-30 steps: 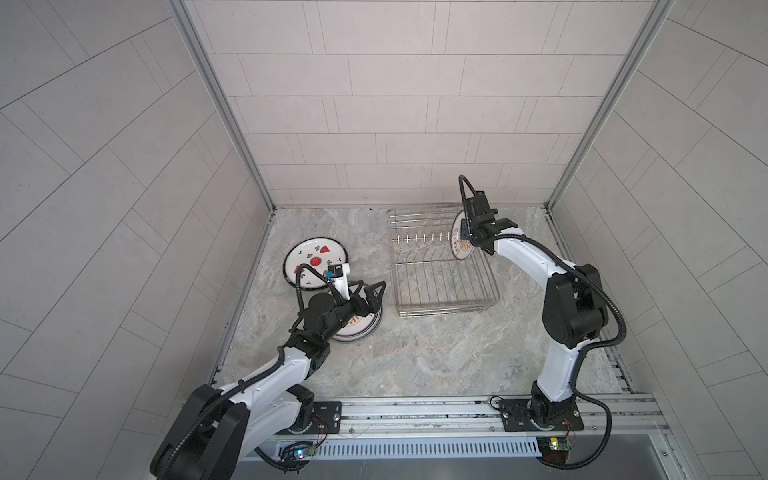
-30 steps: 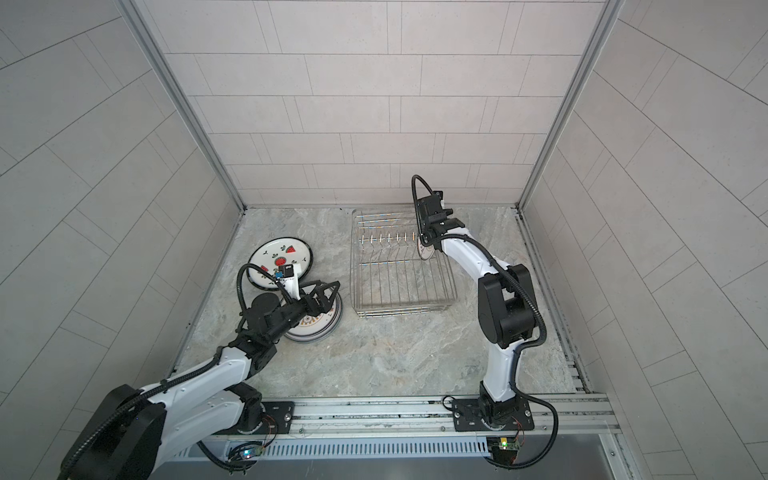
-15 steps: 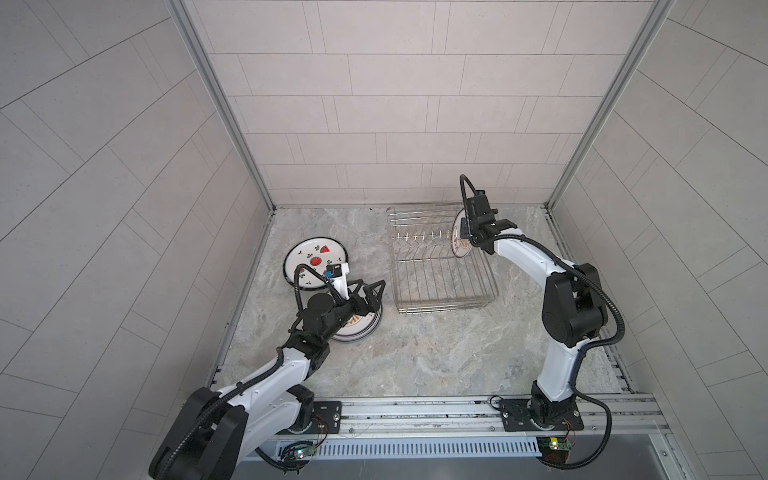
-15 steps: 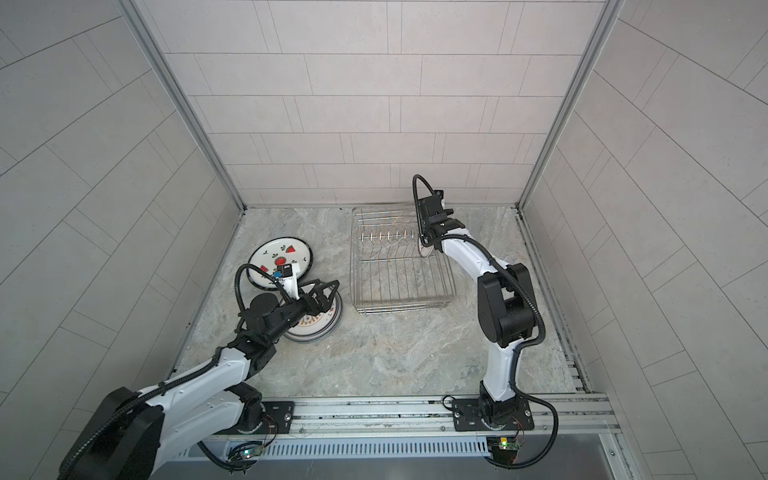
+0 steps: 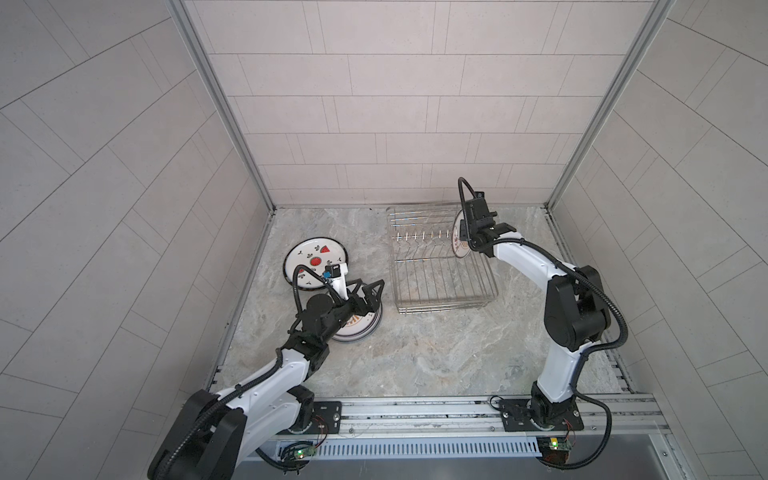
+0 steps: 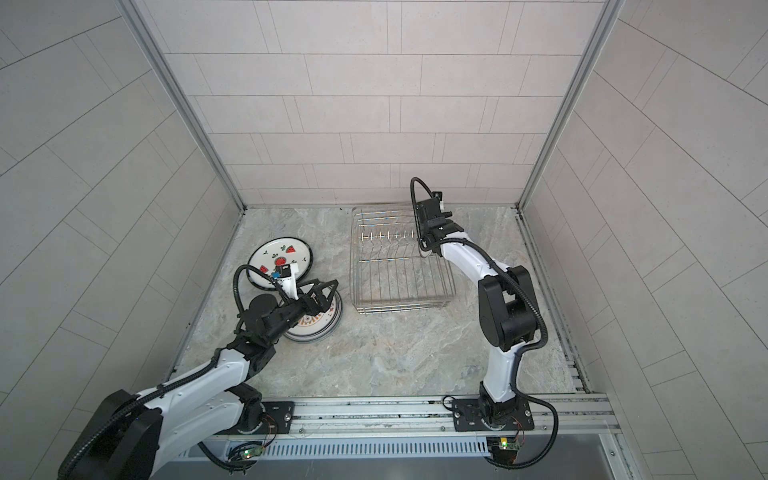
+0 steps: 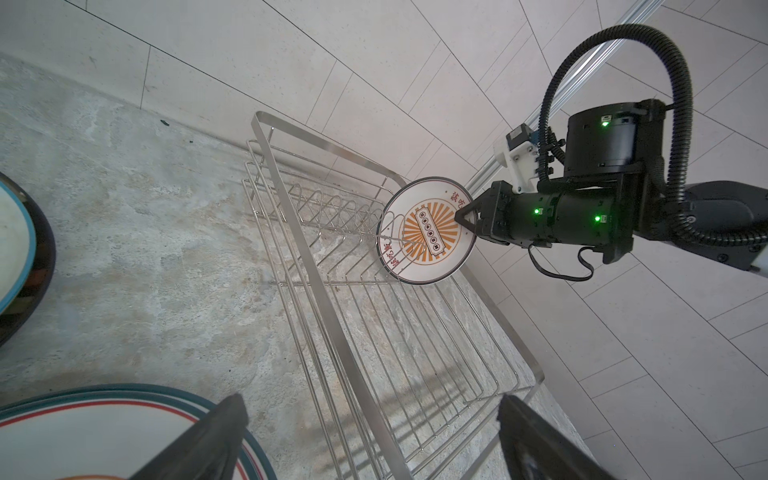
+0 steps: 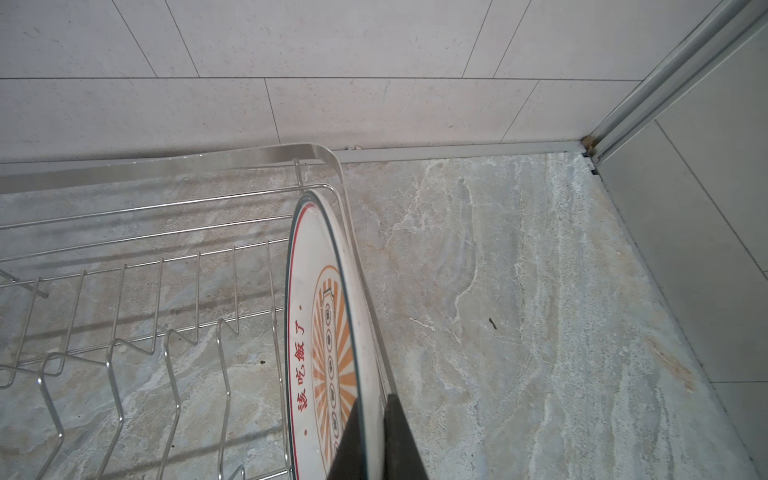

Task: Unload the plates from the dish rack
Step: 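Grasp the top rim of the last sunburst plate in the rack with right, then lift the sunburst plate out of the rack toward the left gripper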

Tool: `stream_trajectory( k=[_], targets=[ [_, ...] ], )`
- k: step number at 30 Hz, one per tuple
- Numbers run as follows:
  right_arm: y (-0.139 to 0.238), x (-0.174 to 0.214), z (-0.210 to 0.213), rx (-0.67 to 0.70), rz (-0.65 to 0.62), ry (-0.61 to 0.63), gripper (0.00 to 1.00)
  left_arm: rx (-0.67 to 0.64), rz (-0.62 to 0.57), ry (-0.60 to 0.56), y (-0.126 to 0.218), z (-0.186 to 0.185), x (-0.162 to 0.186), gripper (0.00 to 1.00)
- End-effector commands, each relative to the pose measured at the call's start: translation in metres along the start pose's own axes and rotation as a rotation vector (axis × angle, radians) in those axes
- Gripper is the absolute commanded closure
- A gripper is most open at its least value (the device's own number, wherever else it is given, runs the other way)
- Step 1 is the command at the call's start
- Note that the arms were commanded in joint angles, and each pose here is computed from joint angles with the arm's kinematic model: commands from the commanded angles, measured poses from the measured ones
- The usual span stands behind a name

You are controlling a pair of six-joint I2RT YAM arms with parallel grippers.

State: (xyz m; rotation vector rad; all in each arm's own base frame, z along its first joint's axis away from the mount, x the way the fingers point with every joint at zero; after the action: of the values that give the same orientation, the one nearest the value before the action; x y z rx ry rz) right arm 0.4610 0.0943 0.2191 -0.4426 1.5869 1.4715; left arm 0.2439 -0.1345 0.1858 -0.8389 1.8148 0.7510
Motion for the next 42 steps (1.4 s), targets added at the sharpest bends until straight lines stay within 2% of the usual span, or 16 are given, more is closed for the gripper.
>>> stream_trajectory(
  k=[1,17,25,36,38,42],
  targets=[
    [0.026,-0.018,-0.009,0.042,-0.082,0.002,0.94,0.003,-0.026,-0.005,0.003,-0.001,-0.003,0.00],
    [0.091,-0.031,-0.022,0.060,-0.234,-0.001,0.95,-0.037,-0.070,-0.011,0.013,0.002,-0.004,0.00],
    [0.143,-0.025,-0.031,-0.016,-0.309,-0.025,0.95,-0.031,-0.067,-0.009,0.012,0.002,-0.004,0.00],
    [0.183,0.001,-0.040,-0.296,-0.260,-0.079,0.95,0.021,-0.079,-0.003,0.014,-0.004,-0.005,0.00],
    [0.189,0.008,-0.035,-0.388,-0.227,-0.088,0.95,0.031,-0.077,0.002,0.014,-0.005,-0.005,0.00],
    [0.212,0.022,-0.016,-0.674,-0.124,-0.112,0.95,0.126,-0.082,0.001,0.014,-0.017,-0.007,0.00]
  ],
)
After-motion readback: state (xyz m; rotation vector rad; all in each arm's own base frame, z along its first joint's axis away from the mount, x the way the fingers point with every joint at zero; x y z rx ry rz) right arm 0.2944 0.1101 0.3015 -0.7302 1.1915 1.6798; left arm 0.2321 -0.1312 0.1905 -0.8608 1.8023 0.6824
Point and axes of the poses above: each gripper's point midway between its finger pads, its own y axis back along the fingers, its own z axis along the line the jaws close on, x = y × z, the point moved 6 cm from there along y, back along the fingers, and after that the axes turned 15 degrees about -y, right-handed, at the moved point
